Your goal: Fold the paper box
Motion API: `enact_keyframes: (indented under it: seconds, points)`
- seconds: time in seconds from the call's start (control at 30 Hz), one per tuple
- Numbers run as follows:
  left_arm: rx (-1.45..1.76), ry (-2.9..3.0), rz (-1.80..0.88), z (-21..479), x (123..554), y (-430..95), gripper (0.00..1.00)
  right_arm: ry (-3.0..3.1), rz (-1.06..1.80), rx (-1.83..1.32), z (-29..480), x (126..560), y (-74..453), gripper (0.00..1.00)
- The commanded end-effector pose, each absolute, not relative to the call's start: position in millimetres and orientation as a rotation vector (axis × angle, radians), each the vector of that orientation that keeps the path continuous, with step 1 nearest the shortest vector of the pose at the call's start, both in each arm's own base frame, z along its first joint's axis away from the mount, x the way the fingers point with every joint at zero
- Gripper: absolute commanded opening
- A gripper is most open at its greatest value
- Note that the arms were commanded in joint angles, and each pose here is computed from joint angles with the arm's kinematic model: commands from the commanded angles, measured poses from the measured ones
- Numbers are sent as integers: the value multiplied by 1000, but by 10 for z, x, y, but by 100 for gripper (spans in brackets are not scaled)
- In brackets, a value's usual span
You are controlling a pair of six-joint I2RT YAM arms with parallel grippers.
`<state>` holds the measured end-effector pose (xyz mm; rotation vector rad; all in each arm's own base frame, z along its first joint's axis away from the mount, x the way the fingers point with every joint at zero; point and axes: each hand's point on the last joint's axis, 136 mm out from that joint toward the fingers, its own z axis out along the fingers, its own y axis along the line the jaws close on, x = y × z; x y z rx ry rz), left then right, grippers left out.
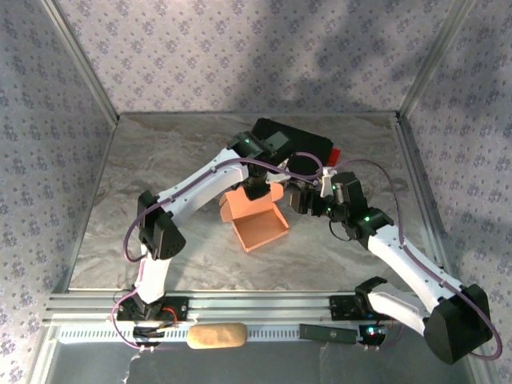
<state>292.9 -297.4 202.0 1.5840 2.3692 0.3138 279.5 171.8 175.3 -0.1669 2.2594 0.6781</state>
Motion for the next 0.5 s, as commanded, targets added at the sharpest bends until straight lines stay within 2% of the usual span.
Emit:
enact_keyframes:
  seconds: [0.0, 0.13, 0.23, 0.3, 0.47]
  points:
    - [1495, 2301, 307, 2352, 2973, -2953, 43, 2272, 670, -220, 1792, 2787, 1719, 81]
    - [1335, 2320, 252, 2602, 3014, -2850, 51, 2262, 670, -248, 1866, 2814, 1726, 81]
    - [1181, 2442, 169, 2713, 2952, -2524, 54, 2263, 659, -281, 1912, 2843, 1733, 81]
    - [1061, 2568, 82, 2631, 2882, -2233, 58, 2269, 661, -293, 1936, 2887, 1742, 81]
    - [751, 2805, -266, 2154, 2754, -1797, 60, 2279, 689, -323, 1978, 3008, 1833, 79]
